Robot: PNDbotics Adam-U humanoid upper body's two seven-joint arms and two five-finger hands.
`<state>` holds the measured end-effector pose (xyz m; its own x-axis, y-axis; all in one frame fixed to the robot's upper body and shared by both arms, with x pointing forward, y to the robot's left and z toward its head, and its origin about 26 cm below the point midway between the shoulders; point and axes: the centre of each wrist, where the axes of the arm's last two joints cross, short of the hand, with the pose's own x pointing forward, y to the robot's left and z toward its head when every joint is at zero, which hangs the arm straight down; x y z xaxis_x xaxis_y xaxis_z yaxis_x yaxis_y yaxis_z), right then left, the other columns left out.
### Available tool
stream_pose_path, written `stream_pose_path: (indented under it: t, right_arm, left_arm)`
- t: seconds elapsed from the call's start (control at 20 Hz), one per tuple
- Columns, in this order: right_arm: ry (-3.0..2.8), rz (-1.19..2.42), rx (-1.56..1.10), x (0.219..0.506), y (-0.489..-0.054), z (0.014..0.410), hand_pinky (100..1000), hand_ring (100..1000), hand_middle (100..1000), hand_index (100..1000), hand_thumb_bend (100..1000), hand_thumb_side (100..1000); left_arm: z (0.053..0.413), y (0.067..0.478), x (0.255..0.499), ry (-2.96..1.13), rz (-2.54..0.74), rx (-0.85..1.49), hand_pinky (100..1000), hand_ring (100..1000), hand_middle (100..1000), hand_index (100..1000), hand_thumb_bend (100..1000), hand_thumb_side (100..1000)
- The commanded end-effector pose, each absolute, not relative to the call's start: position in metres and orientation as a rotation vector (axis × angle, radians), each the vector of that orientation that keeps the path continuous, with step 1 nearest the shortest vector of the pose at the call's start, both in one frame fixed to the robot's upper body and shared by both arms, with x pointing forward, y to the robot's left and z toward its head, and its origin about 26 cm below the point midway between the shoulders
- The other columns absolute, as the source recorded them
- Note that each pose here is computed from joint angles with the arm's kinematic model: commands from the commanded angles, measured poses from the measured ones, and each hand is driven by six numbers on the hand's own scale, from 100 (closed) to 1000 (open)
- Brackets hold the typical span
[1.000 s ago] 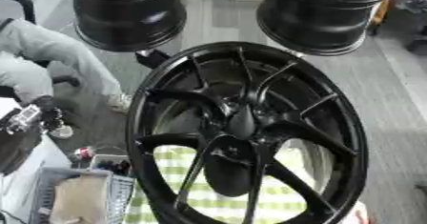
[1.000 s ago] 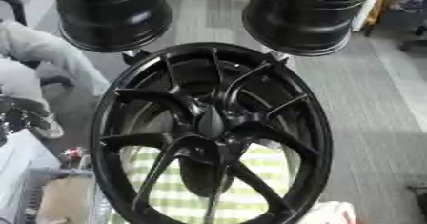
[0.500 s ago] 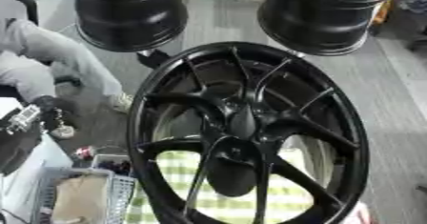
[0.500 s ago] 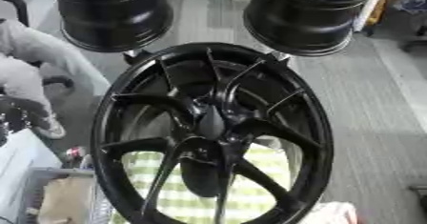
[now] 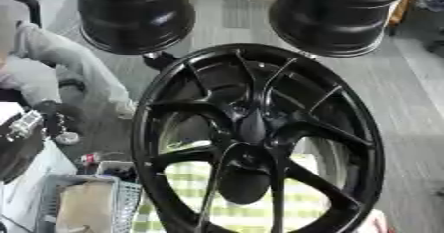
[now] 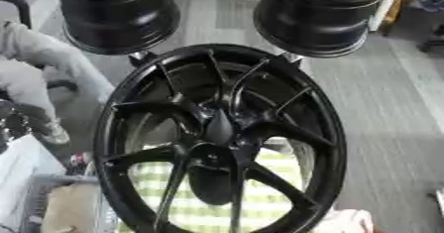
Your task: Pull the pin out of the wheel hub.
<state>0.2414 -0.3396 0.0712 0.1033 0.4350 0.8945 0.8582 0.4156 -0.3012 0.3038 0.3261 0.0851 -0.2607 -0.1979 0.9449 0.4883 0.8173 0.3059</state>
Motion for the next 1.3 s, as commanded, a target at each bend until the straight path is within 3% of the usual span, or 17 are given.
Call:
stream_pose_path:
  t: [0.05, 0.65, 1.3]
  right_arm:
    - [-1.579, -0.485, -1.103, 0.248, -0.325, 0.068, 572, 612, 673, 913, 100, 525]
    - [-1.652, -0.481, -0.895, 0.267, -0.296, 0.049, 568, 604, 654, 896, 100, 553]
    - [-1.646, -0.470, -0.879, 0.269, -0.294, 0.044, 566, 600, 645, 887, 100, 569]
  left_arm:
    - [0.092, 0.326, 0.305, -1.738, -0.681, -0.228, 741, 603, 617, 733, 100, 927]
    - [0.089, 0.324, 0.305, -1.730, -0.688, -0.239, 742, 608, 618, 730, 100, 932]
    - [0.088, 0.323, 0.305, -1.726, -0.694, -0.246, 742, 609, 618, 729, 100, 934]
